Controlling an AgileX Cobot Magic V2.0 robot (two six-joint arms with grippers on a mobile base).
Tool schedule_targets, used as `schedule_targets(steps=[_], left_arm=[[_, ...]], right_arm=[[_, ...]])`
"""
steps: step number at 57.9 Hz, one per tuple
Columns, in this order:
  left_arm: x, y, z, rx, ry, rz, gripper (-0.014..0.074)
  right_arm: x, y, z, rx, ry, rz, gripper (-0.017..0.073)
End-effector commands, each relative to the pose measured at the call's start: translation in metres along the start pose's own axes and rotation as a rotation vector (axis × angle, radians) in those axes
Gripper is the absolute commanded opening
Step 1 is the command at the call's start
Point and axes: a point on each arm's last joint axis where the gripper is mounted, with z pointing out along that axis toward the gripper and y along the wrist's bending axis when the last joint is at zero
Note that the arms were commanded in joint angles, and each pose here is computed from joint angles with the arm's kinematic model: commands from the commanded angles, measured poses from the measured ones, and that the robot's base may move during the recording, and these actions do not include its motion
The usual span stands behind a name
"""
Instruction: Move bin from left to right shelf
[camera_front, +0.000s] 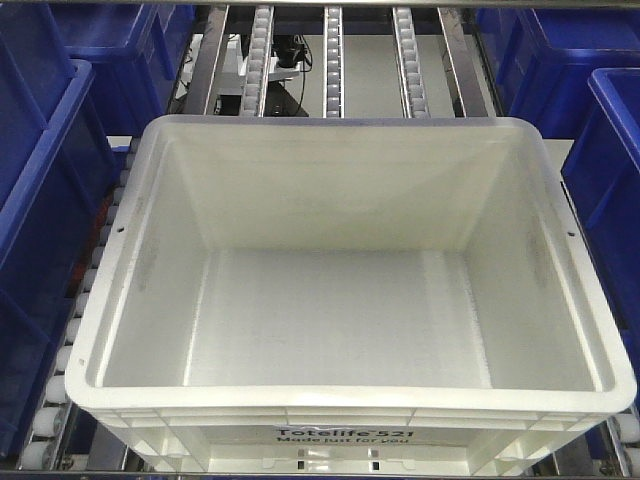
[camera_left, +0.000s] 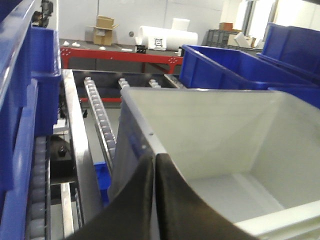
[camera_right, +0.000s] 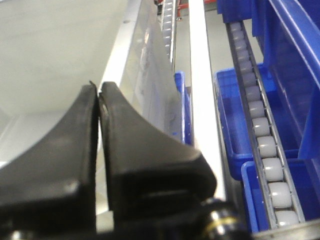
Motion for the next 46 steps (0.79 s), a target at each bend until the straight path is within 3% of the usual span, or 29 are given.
schedule_targets(steps=[1,12,22,29,35,46], left_arm=[[-0.018,-0.005,-0.008,0.03,-0.095,-0.017,-0.0006],[-0.023,-0.009,-0.013,0.048,-0.066,-0.011,-0.0006],[-0.034,-0.013,-0.019,0.062,-0.074,-0.006,-0.0006],[-0.043,-0.017,-0.015,0.081,-0.021,-0.023,-0.0006],[-0.055,-0.019,-0.005,0.087,0.025,-0.002,-0.0006],[-0.078,-0.023,0.02,0.114,0.087,-0.007,-0.0006]], right_arm=[[-0.023,0.007,-0.007,-0.025,-0.093,0.008,-0.0008],[-0.04,0.016,-0.006,-0.033,0.005,-0.003,-0.0008],[-0.061,0.025,0.006,-0.042,0.137,-0.091,-0.0008],[-0.073,0.03,0.02,-0.062,0.213,-0.119,-0.0008],[-0.079,0.034,0.031,-0.085,0.253,-0.12,-0.0008],[-0.083,0.038,0.05,-0.121,0.299,-0.112,-0.0008]])
